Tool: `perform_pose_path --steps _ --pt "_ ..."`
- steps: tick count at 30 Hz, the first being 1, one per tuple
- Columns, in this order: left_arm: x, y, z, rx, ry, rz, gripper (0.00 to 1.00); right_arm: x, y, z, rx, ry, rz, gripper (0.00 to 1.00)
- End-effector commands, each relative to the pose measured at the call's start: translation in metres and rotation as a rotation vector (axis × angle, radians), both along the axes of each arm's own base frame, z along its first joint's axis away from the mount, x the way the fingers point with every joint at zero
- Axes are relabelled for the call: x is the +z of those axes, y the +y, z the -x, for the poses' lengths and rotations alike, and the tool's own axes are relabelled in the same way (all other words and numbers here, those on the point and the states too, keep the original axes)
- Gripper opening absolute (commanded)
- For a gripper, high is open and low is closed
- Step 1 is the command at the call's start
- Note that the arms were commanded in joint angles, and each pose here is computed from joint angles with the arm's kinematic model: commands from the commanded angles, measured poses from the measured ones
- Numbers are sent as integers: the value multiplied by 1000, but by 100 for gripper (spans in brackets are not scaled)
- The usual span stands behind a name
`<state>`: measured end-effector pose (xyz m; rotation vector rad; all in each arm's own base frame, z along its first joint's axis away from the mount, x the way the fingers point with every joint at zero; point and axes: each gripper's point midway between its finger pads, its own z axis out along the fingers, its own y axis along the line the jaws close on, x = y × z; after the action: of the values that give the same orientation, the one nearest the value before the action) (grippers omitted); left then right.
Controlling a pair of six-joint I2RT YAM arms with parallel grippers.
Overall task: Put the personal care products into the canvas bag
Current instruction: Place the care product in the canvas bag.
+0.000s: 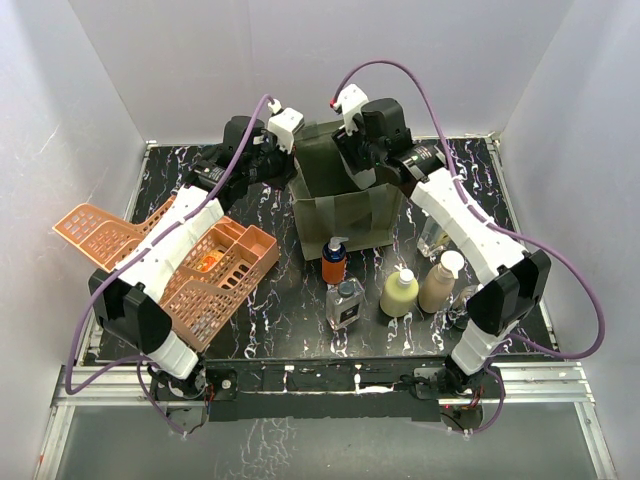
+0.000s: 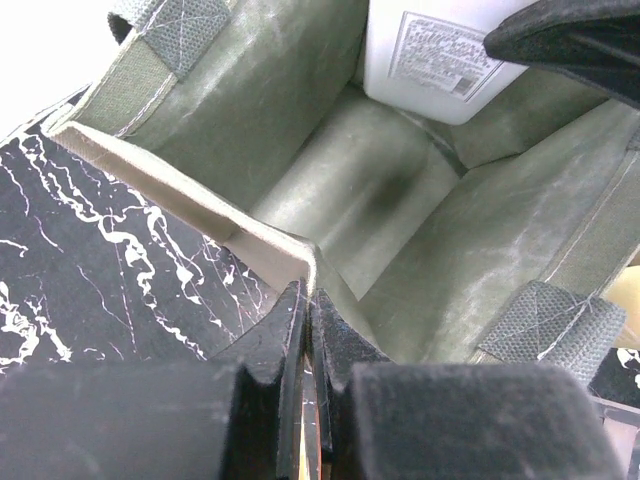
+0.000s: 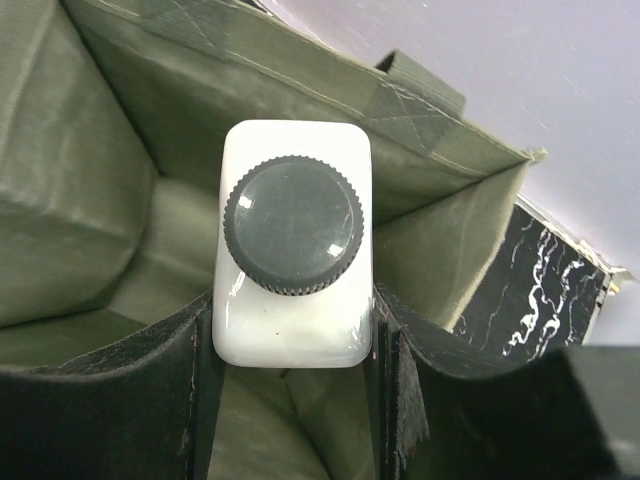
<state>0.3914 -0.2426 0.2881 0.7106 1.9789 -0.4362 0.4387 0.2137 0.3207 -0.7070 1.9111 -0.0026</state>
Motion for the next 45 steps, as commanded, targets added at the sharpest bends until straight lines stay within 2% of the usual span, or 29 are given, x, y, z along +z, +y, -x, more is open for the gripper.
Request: perform_pose_path --steps 1,6,11,14,17,21,32,35,45 --pt "5 -5 7 -31 24 24 0 85 14 -12 11 -237 -151 8" --pt "4 -5 8 -34 25 28 0 59 12 -29 -44 -227 -124 8" --pt "5 -7 9 -37 26 39 0 31 4 -42 -76 -182 -172 8" --pt "6 -9 11 -46 30 49 0 13 1 -44 -48 -169 -206 8" --pt "7 -10 11 -52 29 53 0 6 2 -43 -15 -216 -236 8" --pt "5 -10 11 -55 31 51 0 -10 1 -47 -27 -197 -220 8" --pt "2 -12 16 -79 41 58 0 -43 -35 -74 -217 -181 -182 8" --pt "1 -15 19 -97 49 67 0 -40 -41 -77 -241 -196 -174 8" --pt "1 -20 26 -140 61 86 0 -83 -48 -91 -260 -172 -120 8"
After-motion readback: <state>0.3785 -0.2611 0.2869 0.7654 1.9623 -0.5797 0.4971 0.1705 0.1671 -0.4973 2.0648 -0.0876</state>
